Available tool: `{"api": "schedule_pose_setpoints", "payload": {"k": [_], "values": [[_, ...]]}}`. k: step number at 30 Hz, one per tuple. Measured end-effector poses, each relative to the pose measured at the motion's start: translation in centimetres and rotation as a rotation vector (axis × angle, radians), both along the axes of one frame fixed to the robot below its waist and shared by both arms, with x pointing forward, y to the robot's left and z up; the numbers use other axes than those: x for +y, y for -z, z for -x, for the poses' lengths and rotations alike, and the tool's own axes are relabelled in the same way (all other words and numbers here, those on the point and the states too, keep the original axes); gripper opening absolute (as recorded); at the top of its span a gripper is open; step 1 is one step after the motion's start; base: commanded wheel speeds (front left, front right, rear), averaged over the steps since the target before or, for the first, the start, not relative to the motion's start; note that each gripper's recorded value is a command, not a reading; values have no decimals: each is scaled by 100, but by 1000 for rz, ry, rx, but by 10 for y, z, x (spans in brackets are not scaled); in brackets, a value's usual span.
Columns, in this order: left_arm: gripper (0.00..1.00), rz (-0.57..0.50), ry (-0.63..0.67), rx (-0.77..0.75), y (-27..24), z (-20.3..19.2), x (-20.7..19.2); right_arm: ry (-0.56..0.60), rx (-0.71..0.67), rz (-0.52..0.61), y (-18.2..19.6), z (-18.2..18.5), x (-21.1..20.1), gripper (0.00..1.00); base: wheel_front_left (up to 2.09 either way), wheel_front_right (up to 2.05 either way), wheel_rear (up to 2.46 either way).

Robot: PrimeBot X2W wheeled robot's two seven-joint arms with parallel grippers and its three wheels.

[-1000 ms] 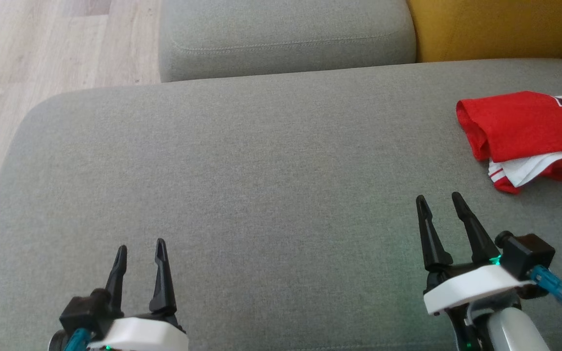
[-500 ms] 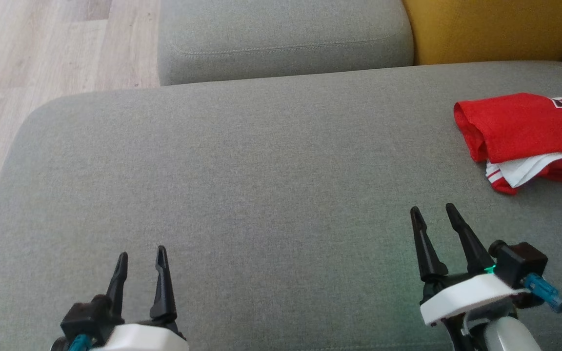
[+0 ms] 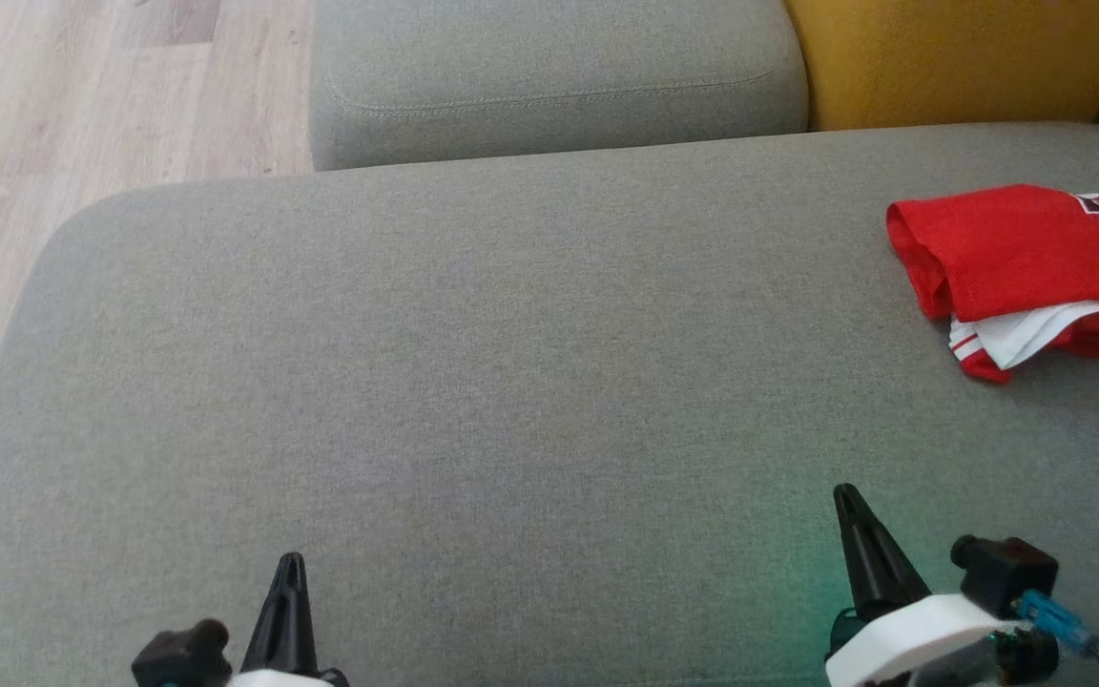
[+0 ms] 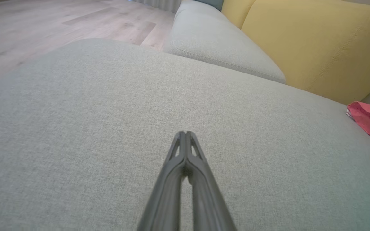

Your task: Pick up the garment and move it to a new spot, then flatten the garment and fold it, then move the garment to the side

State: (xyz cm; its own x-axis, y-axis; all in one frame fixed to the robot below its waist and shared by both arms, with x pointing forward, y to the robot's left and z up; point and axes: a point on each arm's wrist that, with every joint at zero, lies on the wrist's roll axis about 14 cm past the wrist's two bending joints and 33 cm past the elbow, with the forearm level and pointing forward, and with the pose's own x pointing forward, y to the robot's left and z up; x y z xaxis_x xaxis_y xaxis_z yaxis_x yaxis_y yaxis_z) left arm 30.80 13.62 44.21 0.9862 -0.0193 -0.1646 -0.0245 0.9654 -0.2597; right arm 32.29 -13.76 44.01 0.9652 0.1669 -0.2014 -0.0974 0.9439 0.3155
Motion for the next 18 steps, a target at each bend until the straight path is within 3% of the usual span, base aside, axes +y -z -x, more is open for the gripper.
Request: {"api": "schedule_pose_setpoints", "payload": {"k": [18], "values": [[0, 192, -48, 53, 6, -7, 7, 72, 13, -189, -5, -8, -9, 0, 0, 0, 0]]}}
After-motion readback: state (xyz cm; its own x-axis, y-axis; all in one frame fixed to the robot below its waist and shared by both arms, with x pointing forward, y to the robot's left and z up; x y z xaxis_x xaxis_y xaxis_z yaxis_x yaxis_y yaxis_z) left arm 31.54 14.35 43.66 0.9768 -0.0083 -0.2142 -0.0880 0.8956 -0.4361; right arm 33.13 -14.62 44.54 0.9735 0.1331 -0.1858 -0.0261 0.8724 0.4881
